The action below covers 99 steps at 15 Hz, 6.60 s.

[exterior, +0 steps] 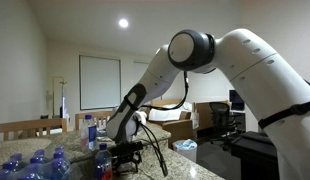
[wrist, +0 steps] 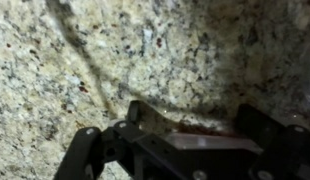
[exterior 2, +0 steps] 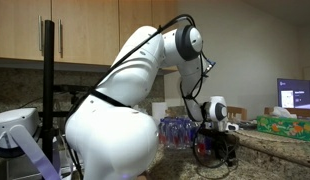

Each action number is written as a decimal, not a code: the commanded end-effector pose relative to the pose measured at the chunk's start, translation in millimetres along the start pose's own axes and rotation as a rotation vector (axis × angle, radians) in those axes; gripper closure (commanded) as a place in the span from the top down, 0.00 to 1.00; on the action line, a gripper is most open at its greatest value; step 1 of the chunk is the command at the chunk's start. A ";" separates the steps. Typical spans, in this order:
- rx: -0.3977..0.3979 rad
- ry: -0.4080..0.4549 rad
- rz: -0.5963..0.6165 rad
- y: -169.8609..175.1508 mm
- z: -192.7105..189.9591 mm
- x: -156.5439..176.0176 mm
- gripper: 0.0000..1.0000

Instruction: Move the two bottles upright

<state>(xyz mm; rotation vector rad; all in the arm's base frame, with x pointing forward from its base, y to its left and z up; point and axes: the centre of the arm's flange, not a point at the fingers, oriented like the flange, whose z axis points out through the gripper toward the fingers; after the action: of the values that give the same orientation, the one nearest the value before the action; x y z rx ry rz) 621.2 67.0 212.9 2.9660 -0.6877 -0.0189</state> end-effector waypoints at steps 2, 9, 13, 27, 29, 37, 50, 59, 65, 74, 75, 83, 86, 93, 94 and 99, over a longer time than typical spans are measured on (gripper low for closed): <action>-0.026 -0.027 0.043 -8.8 -15.1 1.1 1.00; -0.142 -0.153 0.127 16.5 -22.3 0.3 1.00; -0.161 -0.199 0.101 11.0 -14.3 -0.2 1.00; -0.073 -0.204 -0.067 -84.3 -29.0 -43.0 1.00; -0.063 -0.163 -0.026 -84.0 -32.0 -39.2 1.00; 0.123 0.082 0.085 -91.0 -47.4 -14.3 1.00; 0.055 0.188 0.293 -67.4 -48.2 -2.2 1.00; -0.041 0.175 0.327 -16.1 -35.5 -22.6 1.00; -0.061 0.209 0.412 20.0 -61.0 -39.2 1.00; 0.059 0.195 0.579 39.3 -71.8 -41.4 1.00; 0.078 0.196 0.593 41.8 -67.4 -40.6 1.00; 0.356 0.285 0.622 71.5 -44.1 -58.9 1.00; 0.408 0.280 0.645 79.6 -32.3 -67.4 1.00; 0.421 0.259 0.656 73.6 -26.3 -64.9 1.00; 0.422 0.259 0.658 71.8 -27.7 -60.9 1.00; 0.415 0.261 0.675 62.4 -28.2 -40.6 1.00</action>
<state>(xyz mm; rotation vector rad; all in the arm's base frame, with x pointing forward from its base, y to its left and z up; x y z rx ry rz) 543.7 36.4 248.9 2.8207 -1.7684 0.6205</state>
